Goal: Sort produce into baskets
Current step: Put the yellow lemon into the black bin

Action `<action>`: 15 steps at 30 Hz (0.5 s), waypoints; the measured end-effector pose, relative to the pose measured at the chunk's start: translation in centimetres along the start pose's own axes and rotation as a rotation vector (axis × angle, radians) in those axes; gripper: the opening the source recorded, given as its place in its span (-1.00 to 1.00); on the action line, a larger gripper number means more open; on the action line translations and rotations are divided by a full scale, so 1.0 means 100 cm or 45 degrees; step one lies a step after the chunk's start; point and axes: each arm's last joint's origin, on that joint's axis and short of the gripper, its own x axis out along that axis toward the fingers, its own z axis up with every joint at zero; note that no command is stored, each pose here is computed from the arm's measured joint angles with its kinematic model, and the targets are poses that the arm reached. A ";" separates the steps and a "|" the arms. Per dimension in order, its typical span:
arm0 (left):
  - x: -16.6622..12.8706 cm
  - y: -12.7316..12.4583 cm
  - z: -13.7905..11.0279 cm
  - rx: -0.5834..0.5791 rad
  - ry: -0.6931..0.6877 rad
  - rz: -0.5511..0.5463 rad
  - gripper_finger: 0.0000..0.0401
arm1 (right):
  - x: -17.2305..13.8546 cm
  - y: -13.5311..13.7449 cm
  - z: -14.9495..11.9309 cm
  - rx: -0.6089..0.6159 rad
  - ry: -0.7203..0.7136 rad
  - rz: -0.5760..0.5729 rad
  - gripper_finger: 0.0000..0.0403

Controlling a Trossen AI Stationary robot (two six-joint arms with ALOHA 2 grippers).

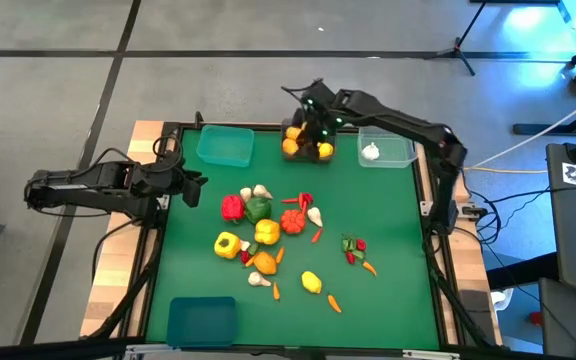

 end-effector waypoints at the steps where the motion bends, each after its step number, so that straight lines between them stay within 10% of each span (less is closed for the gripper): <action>1: 0.000 0.000 0.000 0.005 0.000 0.000 -0.25 | -0.007 0.013 -0.001 -0.010 0.020 0.041 0.48; 10: 0.000 0.000 0.000 0.021 0.000 0.000 -0.25 | -0.007 0.153 -0.016 -0.200 0.218 0.273 0.48; 15: 0.000 0.000 0.000 0.020 0.000 -0.001 -0.25 | 0.013 0.219 -0.038 -0.253 0.347 0.072 0.48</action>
